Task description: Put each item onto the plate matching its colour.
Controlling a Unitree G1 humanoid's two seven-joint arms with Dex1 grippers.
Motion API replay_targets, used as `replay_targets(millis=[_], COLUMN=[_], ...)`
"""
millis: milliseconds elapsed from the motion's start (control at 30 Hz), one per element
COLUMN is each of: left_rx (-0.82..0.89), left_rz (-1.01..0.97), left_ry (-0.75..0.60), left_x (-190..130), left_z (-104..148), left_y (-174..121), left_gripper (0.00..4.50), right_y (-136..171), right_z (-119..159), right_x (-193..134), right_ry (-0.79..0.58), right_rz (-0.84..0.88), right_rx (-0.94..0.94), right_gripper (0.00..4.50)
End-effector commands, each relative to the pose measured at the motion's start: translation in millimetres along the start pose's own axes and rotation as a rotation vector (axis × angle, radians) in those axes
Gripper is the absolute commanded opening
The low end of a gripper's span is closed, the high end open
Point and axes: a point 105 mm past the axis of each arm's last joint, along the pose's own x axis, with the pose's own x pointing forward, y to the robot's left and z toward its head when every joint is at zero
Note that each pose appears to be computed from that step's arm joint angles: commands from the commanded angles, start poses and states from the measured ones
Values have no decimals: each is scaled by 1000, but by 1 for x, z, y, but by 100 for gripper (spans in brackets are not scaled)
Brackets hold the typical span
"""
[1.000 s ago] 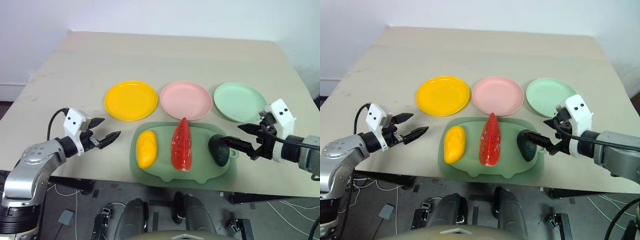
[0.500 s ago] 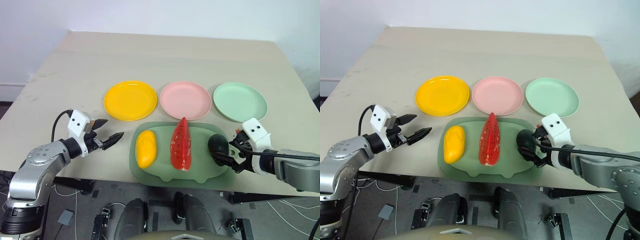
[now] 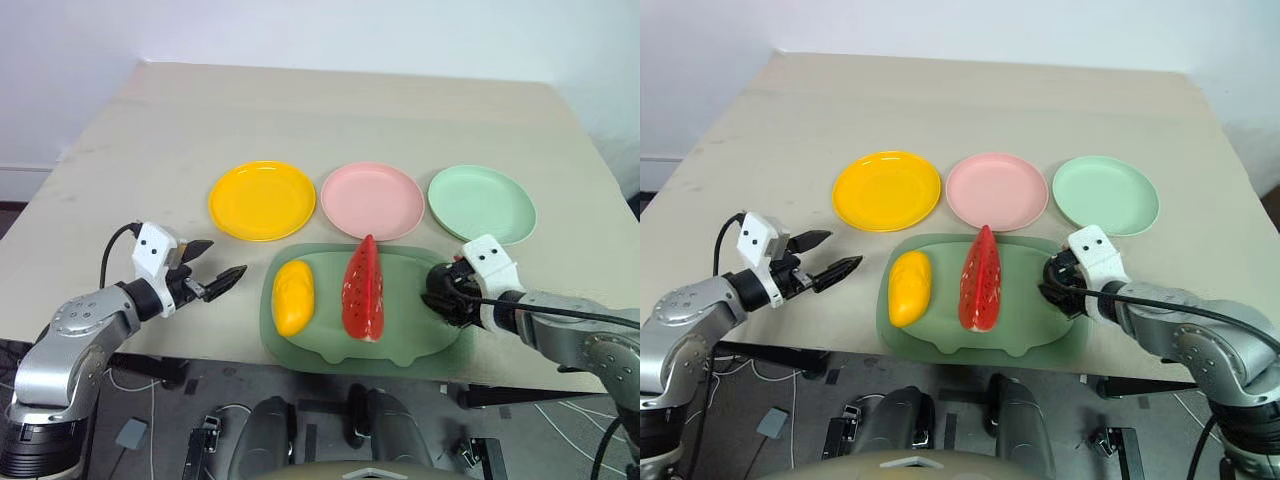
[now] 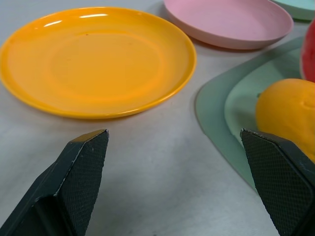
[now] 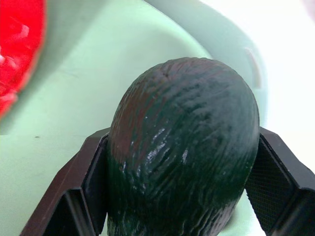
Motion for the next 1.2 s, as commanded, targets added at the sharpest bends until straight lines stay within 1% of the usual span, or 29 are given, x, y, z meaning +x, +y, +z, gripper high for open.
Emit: replay_targets(millis=[33,100,233,333,500,533,600,700,800,867,933,967,1000,1067,1100,1200], left_rx=[26,25,28,36,37,36,33,27,25,26,26,26,26,27,29,32], left_rz=[-1,-3,-13,-26,-21,-20,-18,-12,-4,-1,-3,-4,-7,-19,-28,-52], left_ry=[-51,-52,-55,-66,-75,-76,-75,-76,-74,-72,-66,-63,-61,-59,-60,-64], left_x=[-4,-5,-5,-4,-4,-4,-6,-8,-9,-10,-10,-10,-10,-8,-5,2], left_z=[16,17,19,24,25,25,24,23,23,22,21,21,20,21,21,23], left_y=[-2,-3,-5,-9,-12,-13,-15,-18,-17,-16,-15,-14,-13,-12,-11,-12], left_gripper=[450,450,450,450,450,450,450,450,450,450,450,450,450,450,450,450], right_y=[-27,-52,-90,-125,-147,-150,-153,-150,-142,-127,-102,-86,-60,-17,2,33], right_z=[47,69,81,78,73,74,78,89,108,126,139,140,140,133,125,105], right_x=[-15,-17,-4,17,47,50,51,46,27,5,-15,-22,-29,-37,-35,-29], right_ry=[-149,-190,-182,-146,-110,-109,-113,-138,-200,-269,-331,-346,-358,-329,-292,-202], right_rz=[-57,-115,-219,-316,-328,-337,-342,-323,-297,-237,-118,-32,101,302,363,424], right_rx=[-41,-28,-19,-8,-19,-45,-93,-135,-230,-273,-271,-244,-200,-122,-98,-69], right_gripper=[326,326,326,326,326,400,446,446,446,446,446,446,446,446,446,446])
